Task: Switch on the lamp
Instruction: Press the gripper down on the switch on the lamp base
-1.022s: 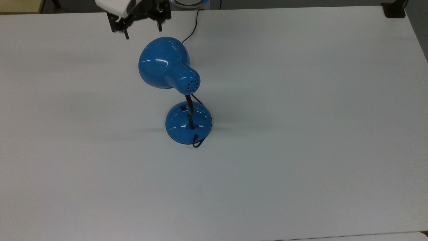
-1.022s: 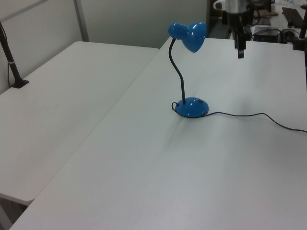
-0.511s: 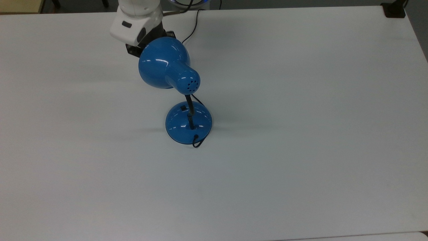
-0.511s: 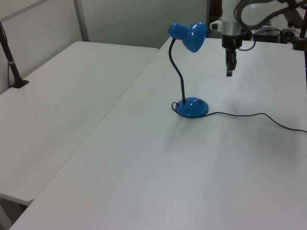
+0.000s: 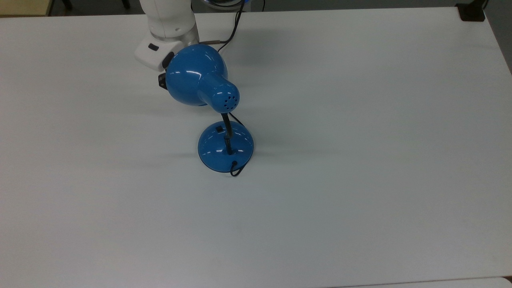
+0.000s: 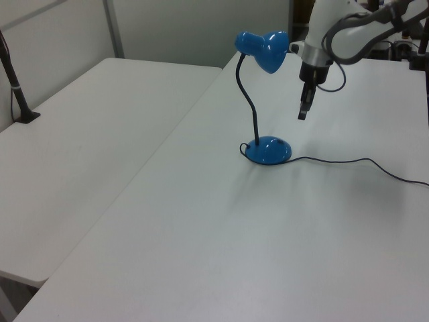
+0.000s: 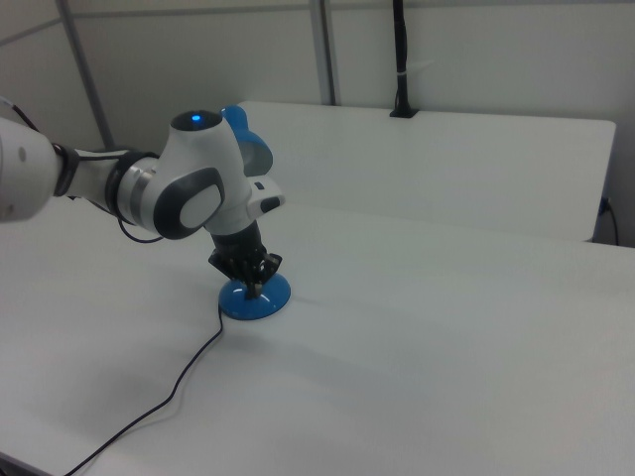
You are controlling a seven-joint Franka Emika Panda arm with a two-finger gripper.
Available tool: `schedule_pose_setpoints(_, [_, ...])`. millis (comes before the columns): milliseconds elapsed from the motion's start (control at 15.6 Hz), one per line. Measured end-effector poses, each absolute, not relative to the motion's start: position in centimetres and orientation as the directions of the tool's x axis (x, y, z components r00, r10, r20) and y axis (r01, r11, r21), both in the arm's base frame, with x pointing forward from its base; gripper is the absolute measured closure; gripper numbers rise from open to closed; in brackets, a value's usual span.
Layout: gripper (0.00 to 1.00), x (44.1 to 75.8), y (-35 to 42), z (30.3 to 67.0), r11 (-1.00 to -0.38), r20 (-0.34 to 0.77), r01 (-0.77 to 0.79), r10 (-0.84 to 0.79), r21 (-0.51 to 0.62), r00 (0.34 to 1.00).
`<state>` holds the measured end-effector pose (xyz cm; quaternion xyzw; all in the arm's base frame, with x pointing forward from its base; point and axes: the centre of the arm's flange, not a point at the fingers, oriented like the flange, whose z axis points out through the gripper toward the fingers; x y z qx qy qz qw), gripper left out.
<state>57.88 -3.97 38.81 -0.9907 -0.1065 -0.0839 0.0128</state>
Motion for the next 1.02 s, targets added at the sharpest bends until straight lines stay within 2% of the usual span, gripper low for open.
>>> schedule_pose_setpoints(447, [0.99, 59.2, -2.6, 36.7, -0.990, 0.227, 0.131, 0.115, -0.057, 0.967])
schedule_pose_setpoints(1022, [0.99, 59.8, 0.3, 35.0, -0.988, 0.224, 0.129, 0.109, -0.079, 0.968])
